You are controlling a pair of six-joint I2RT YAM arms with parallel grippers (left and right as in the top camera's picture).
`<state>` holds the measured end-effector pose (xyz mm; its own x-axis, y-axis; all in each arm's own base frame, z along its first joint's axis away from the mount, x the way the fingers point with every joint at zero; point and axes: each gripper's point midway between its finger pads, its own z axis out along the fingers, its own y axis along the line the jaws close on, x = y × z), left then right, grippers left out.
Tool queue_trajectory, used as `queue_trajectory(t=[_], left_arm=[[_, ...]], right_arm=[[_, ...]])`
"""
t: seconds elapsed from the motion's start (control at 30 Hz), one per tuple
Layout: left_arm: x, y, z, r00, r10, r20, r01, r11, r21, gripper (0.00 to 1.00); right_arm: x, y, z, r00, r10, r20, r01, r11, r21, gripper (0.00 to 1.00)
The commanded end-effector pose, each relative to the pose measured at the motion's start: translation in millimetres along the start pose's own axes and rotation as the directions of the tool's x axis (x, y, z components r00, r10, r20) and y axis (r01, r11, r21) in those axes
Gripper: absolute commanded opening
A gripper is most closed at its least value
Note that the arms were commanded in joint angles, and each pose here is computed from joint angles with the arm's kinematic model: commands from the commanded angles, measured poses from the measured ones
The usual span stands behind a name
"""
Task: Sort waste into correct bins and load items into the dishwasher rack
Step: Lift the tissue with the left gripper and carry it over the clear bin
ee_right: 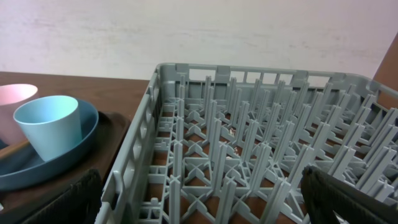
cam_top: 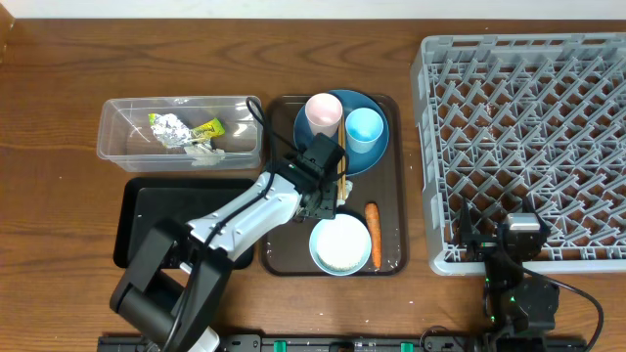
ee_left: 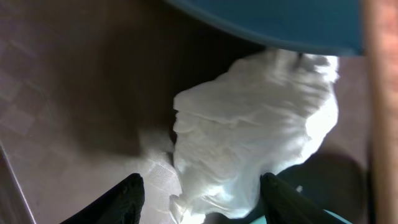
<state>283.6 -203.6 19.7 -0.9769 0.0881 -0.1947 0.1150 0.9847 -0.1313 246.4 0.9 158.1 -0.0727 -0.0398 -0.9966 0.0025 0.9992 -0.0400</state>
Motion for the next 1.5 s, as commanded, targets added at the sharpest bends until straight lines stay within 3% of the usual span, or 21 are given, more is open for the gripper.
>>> queue_trajectory(t=[0.0,0.1,0.2,0.43,0.93,1.47], left_arm=[[-2.7,9.8,1.7,1.0,-0.025,0.003,0.026,0.999,-0.022,0.57],[-3.3,13.8,1.6,0.999,-0.036,0.0,0.036,0.999,-0.026,0.39],[-3.7,14.5,1.6,0.999,-0.039,0.0,0.039,0.999,-0.027,0.34],[-4.1,14.2,0.7,0.999,-0.038,0.003,0.038,0.999,-0.025,0.08],[-7.0,12.2,-21.9,0.999,-0.037,0.039,0.037,0.999,-0.005,0.06],[-32.5,34.5,-96.8,0.967,-0.132,0.218,0.12,0.99,0.07,0.06]], right_arm=[[1.0,1.8,0.0,1.0,-0.005,0.0,0.005,1.0,-0.005,0.99],[1.0,1.8,0.0,1.0,-0.005,0.0,0.005,1.0,-0.005,0.99],[1.0,1.8,0.0,1.0,-0.005,0.0,0.005,1.0,-0.005,0.99],[1.0,1.8,0.0,1.0,-0.005,0.0,0.005,1.0,-0.005,0.99],[1.0,1.8,0.0,1.0,-0.005,0.0,0.005,1.0,-0.005,0.99],[1.0,1.8,0.0,1.0,-0.005,0.0,0.005,1.0,-0.005,0.99]])
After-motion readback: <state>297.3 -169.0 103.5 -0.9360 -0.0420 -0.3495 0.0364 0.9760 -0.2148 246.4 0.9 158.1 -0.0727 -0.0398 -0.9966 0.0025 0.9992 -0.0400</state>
